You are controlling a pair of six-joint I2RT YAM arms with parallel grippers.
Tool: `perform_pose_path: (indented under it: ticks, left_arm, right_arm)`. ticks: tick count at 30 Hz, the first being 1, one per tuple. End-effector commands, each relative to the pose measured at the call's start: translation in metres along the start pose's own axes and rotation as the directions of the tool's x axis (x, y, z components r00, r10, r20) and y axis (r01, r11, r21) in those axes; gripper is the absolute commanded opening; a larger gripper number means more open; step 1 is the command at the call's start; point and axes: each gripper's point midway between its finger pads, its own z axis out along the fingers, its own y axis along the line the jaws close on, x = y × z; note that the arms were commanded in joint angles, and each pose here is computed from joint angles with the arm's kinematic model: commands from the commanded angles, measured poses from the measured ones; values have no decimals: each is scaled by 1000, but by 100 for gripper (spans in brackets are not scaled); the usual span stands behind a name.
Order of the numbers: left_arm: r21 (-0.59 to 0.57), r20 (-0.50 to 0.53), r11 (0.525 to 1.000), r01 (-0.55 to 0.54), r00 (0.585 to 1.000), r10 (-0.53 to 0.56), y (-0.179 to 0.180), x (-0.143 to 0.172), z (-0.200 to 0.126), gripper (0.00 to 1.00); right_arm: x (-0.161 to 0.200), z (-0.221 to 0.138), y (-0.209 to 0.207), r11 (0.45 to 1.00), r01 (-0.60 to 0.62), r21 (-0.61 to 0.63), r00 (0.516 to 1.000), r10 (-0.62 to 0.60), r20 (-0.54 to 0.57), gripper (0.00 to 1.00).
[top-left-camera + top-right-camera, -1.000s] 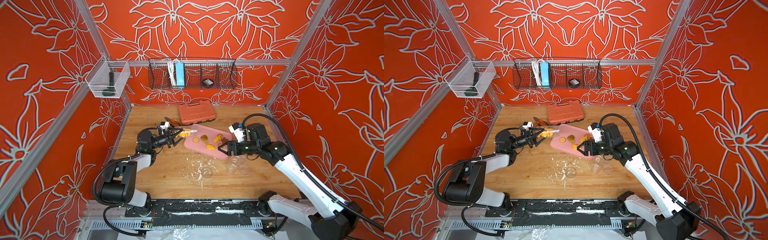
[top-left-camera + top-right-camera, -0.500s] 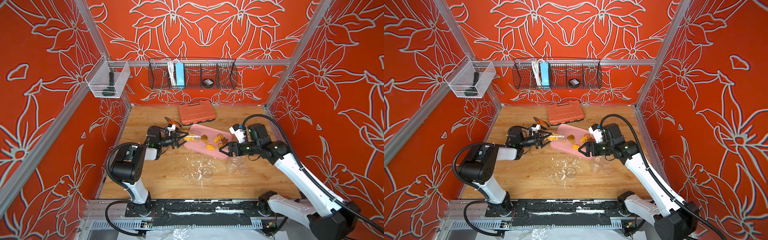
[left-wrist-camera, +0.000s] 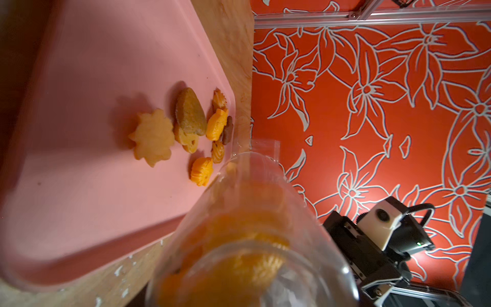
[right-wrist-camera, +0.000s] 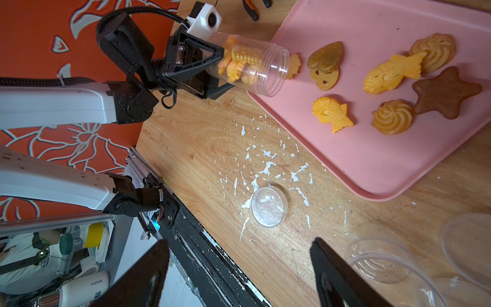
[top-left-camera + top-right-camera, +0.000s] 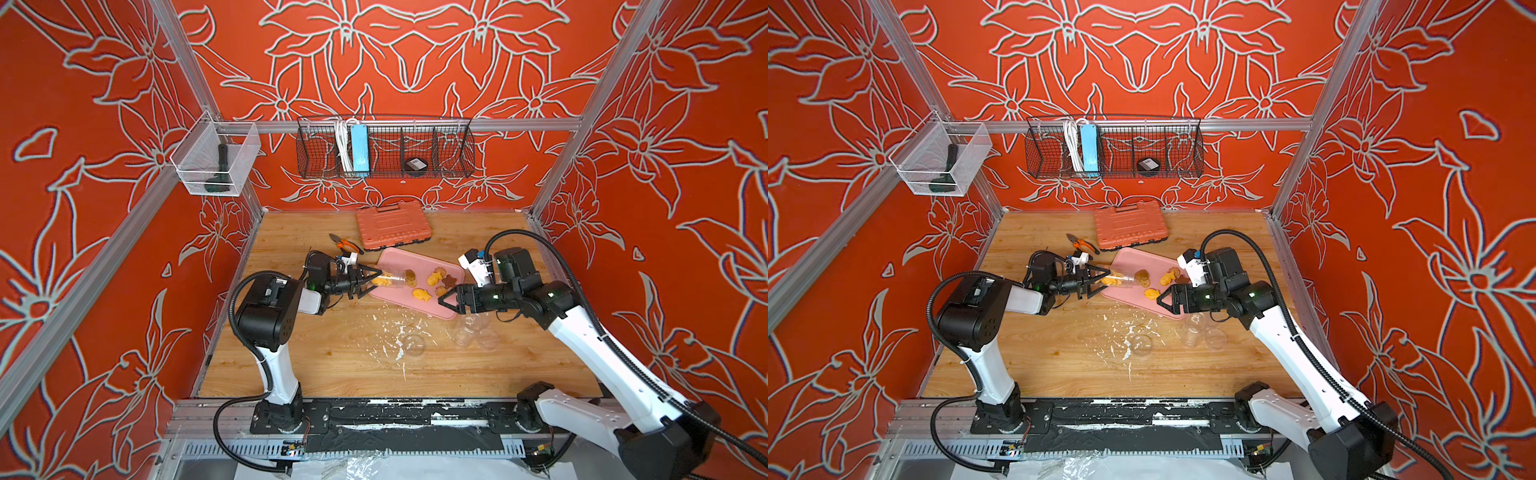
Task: Pour the cookies out of the jar
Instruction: Pour the cookies in the jar onto the tray.
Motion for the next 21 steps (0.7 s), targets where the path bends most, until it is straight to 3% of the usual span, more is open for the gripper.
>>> perform_pose_path:
  ticks: [1,7,10,14,17,21]
  left_arm:
    - [-8,2,997,-75,997,75,-7,-3,-2,61]
    - [17,29,998,-53,998,53,-8,-4,-6,61]
    - [103,22,994,-42,999,40,-21,-1,-7,61]
    - [-3,37,997,-78,996,79,-9,-5,-7,60]
    - [65,28,993,-103,994,101,-29,-3,-9,61]
    - [5,32,996,-94,995,94,-16,-4,-8,61]
  right_arm:
    - [4,4,1,999,-27,-30,1000,26,-14,85]
    - [6,3,2,999,-29,-37,999,29,-15,85]
    - [6,2,1,999,-26,-32,1000,26,-9,85]
    - [6,4,1,999,-34,-35,999,33,-16,85]
    - [6,5,1,999,-36,-41,999,36,-10,85]
    - [5,5,3,998,-39,-46,999,39,-9,85]
